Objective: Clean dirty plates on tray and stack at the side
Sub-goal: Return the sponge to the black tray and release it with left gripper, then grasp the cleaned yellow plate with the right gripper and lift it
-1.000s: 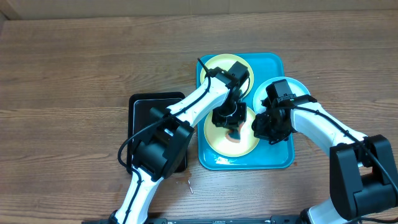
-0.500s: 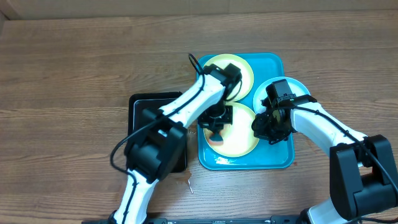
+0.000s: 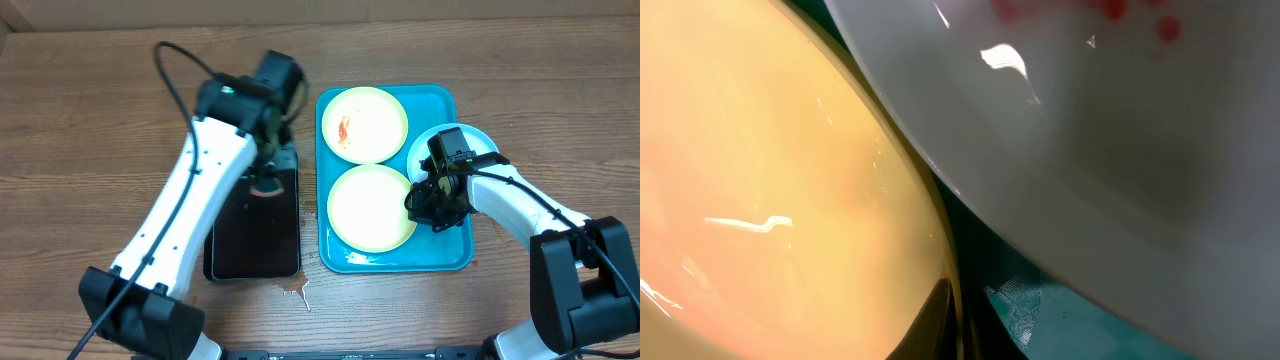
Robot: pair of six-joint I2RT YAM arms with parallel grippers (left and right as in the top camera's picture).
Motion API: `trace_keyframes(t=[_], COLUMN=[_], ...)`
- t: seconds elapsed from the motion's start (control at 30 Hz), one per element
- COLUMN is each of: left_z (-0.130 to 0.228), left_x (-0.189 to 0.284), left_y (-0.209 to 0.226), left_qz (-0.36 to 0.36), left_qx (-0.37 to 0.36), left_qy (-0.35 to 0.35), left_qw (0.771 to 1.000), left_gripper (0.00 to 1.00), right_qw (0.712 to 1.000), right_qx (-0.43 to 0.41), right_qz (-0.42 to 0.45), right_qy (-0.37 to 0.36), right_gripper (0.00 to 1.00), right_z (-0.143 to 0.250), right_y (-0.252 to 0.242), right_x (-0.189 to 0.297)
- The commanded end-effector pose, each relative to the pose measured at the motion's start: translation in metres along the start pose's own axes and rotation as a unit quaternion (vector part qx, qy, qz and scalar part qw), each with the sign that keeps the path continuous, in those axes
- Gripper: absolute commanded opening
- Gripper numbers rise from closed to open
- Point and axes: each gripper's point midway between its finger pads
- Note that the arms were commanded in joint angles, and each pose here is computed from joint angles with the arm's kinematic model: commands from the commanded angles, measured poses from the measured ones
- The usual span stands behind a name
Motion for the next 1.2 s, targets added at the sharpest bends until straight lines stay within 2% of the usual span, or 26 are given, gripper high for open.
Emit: trace_keyframes(t=[0.0,0.23,0.4,0.53,0.6,0.7,0.9,0.97,1.03,1.13,1.17], left_z=[0.005,0.039,0.049,0.04,0.035,0.024,-0.008,-0.021,-0.033,-0.048,-0.051], left_x=[-0.036,-0.121,-0.138,-0.13,-0.121,-0.103,-0.051,-0.023,0.001,0.037,0.048], left_y=[0.03,0.029,0.028,0.027,0.027,0.029,0.046,0.056,0.068,0.093,0.101], left_qz=[-0.058,-0.018,-0.009,-0.004,0.0,0.009,0.032,0.047,0.059,0.071,0.074], left_qx=[0.023,0.048,0.049,0.053,0.057,0.062,0.087,0.104,0.119,0.151,0.158], left_qy=[0.03,0.086,0.093,0.085,0.085,0.081,0.052,0.027,-0.002,-0.05,-0.066], left_qw=[0.998,0.995,0.994,0.995,0.995,0.995,0.994,0.993,0.991,0.985,0.982], left_gripper=[0.04,0.04,0.06,0.3,0.38,0.45,0.45,0.48,0.57,0.91,1.0], right_qw=[1.0,1.0,1.0,1.0,1.0,0.999,0.995,0.991,0.986,0.971,0.967], right_qx=[0.0,0.0,0.001,0.001,0.002,0.006,0.054,0.077,0.102,0.163,0.176], right_qz=[0.022,0.022,0.021,0.021,0.023,0.029,0.061,0.079,0.09,0.087,0.088], right_qy=[0.004,0.003,0.002,0.001,-0.001,-0.016,-0.054,-0.074,-0.1,-0.149,-0.164], right_gripper=[0.04,0.04,0.04,0.04,0.04,0.04,0.04,0.04,0.04,0.04,0.04], right_z=[0.001,0.001,0.001,-0.002,-0.004,-0.012,-0.022,-0.027,-0.033,-0.04,-0.041], right_y=[-0.01,-0.01,-0.01,-0.007,-0.004,0.002,0.025,0.037,0.054,0.093,0.103], right_x=[-0.006,-0.006,-0.006,0.0,0.009,0.033,0.084,0.101,0.114,0.131,0.135])
Point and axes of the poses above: each gripper's point midway between its finger pads, its own x axis back along the fingers, its own y axis along the line the jaws close on, z = x × y
